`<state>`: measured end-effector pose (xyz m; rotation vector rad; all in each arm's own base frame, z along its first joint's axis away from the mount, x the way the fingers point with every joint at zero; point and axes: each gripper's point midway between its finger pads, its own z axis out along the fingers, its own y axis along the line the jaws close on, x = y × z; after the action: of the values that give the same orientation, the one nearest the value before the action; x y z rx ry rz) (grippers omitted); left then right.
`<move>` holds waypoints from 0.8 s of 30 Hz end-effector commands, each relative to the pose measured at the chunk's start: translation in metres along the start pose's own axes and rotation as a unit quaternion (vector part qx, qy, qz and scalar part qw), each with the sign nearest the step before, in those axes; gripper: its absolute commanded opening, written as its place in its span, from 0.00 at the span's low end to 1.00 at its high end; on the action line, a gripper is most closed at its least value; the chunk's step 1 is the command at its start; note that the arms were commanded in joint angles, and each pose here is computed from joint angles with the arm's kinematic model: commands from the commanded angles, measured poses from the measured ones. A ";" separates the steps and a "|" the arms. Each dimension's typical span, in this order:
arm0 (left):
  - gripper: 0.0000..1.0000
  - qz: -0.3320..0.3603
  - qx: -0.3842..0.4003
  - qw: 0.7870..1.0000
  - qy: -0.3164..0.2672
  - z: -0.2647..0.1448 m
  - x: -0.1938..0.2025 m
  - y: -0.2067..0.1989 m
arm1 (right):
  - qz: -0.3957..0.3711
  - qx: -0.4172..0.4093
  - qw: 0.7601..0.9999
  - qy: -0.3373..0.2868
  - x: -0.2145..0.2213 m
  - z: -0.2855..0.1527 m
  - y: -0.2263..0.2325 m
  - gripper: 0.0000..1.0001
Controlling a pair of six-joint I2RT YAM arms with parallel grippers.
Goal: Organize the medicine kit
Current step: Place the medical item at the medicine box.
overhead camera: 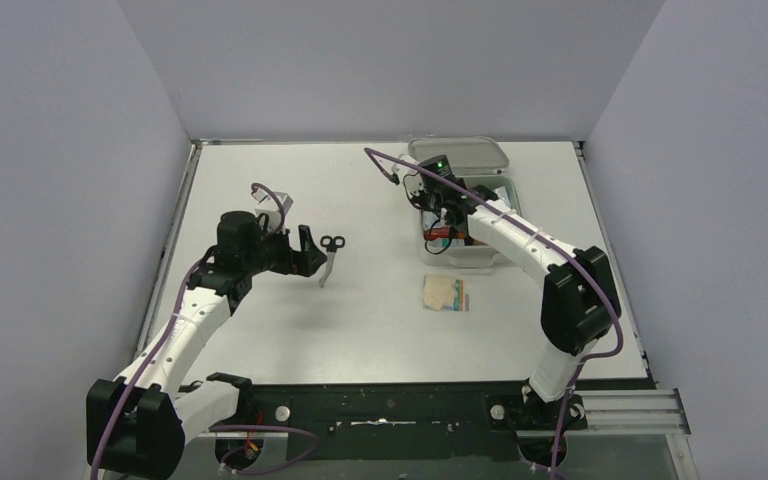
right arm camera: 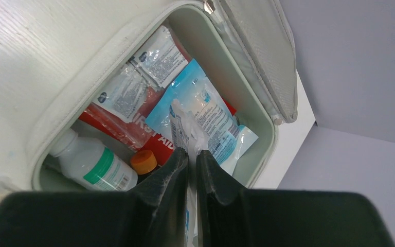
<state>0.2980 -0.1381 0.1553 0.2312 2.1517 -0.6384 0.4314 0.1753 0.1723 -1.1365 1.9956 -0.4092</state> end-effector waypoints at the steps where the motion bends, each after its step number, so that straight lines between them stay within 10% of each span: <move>1: 0.97 0.022 -0.002 0.999 -0.027 -0.008 -0.020 -0.003 | -0.033 0.061 0.997 0.022 -0.009 -0.001 -0.037 0.06; 12: 0.97 0.028 0.006 0.999 -0.031 -0.011 -0.020 -0.008 | 0.161 0.013 0.987 0.019 0.004 0.000 -0.049 0.09; 24: 0.97 0.025 0.026 0.999 -0.020 -0.007 -0.015 -0.016 | 0.096 -0.126 0.987 -0.003 0.016 -0.006 -0.012 0.14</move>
<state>0.2922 -0.1402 0.1581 0.2533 2.1485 -0.6398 0.4454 0.1418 0.1679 -0.9118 2.2309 -0.1867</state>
